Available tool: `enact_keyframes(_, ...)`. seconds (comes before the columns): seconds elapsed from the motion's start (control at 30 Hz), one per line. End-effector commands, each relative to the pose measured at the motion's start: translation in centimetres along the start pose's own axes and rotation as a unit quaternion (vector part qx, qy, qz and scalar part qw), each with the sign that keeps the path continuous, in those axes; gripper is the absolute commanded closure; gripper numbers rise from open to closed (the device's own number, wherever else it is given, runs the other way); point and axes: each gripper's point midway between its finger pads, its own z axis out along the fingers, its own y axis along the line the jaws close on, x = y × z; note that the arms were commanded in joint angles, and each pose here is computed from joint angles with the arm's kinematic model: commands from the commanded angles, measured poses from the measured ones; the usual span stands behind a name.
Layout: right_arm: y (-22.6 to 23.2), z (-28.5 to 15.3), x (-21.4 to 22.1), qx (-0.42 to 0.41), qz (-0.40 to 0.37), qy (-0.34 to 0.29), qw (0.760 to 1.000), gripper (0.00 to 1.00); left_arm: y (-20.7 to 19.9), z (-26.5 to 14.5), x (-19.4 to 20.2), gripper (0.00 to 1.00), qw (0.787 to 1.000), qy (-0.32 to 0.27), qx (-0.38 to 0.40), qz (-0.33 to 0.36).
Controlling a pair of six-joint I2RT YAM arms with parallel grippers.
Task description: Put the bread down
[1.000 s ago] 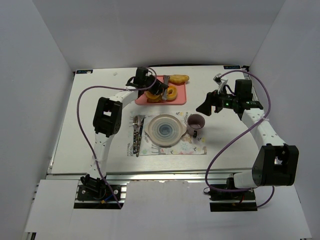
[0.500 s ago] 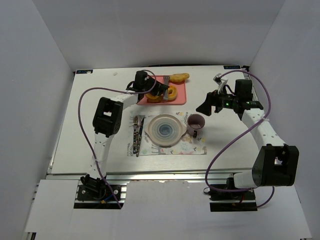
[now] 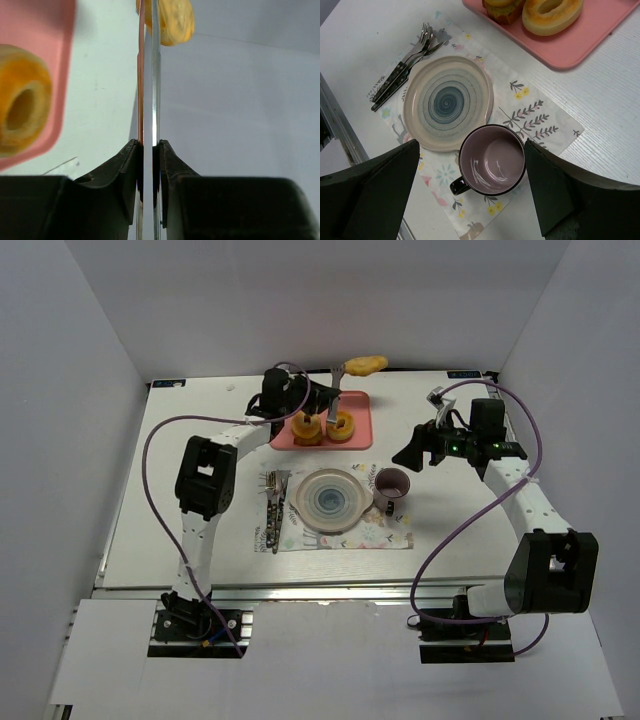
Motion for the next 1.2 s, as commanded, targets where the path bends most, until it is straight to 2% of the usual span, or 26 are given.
enact_keyframes(0.0, 0.8, -0.8, -1.6, -0.003, -0.023, -0.021, 1.0, 0.11, -7.7, -3.1, 1.2, 0.99, 0.996, 0.009, 0.075, 0.045)
enact_keyframes(0.2, 0.9, -2.2, -3.4, 0.011, -0.066, -0.043, 0.997, 0.11, -7.3, -8.1, 3.2, 0.99, 0.994, 0.016, 0.055, 0.098)
enact_keyframes(0.23, 1.0, -2.4, -3.7, 0.012, -0.072, -0.046, 0.996, 0.11, -9.1, -10.1, 4.0, 0.99, 0.991, 0.017, 0.069, 0.114)
enact_keyframes(0.27, 1.0, -2.6, -3.9, 0.014, -0.076, -0.048, 0.996, 0.1, -6.7, -11.1, 4.8, 0.99, 0.993, 0.023, 0.046, 0.11)
enact_keyframes(0.5, 1.0, -3.1, -4.4, 0.016, -0.077, -0.045, 0.996, 0.11, -3.2, -20.6, 10.3, 0.99, 0.986, 0.046, 0.039, 0.154)
enact_keyframes(0.7, 1.1, -3.0, -4.8, 0.01, -0.067, -0.04, 0.997, 0.11, 4.9, -26.8, 15.0, 1.0, 0.982, 0.083, -0.034, 0.164)
enact_keyframes(0.93, 1.3, -2.9, -4.0, 0.006, -0.057, -0.032, 0.998, 0.11, 9.5, -29.7, 17.3, 1.0, 0.987, 0.079, -0.032, 0.136)
enact_keyframes(1.17, 1.4, -3.0, -3.4, 0.007, -0.055, -0.028, 0.998, 0.11, 11.9, -29.3, 17.2, 0.95, 0.985, 0.086, -0.059, 0.138)
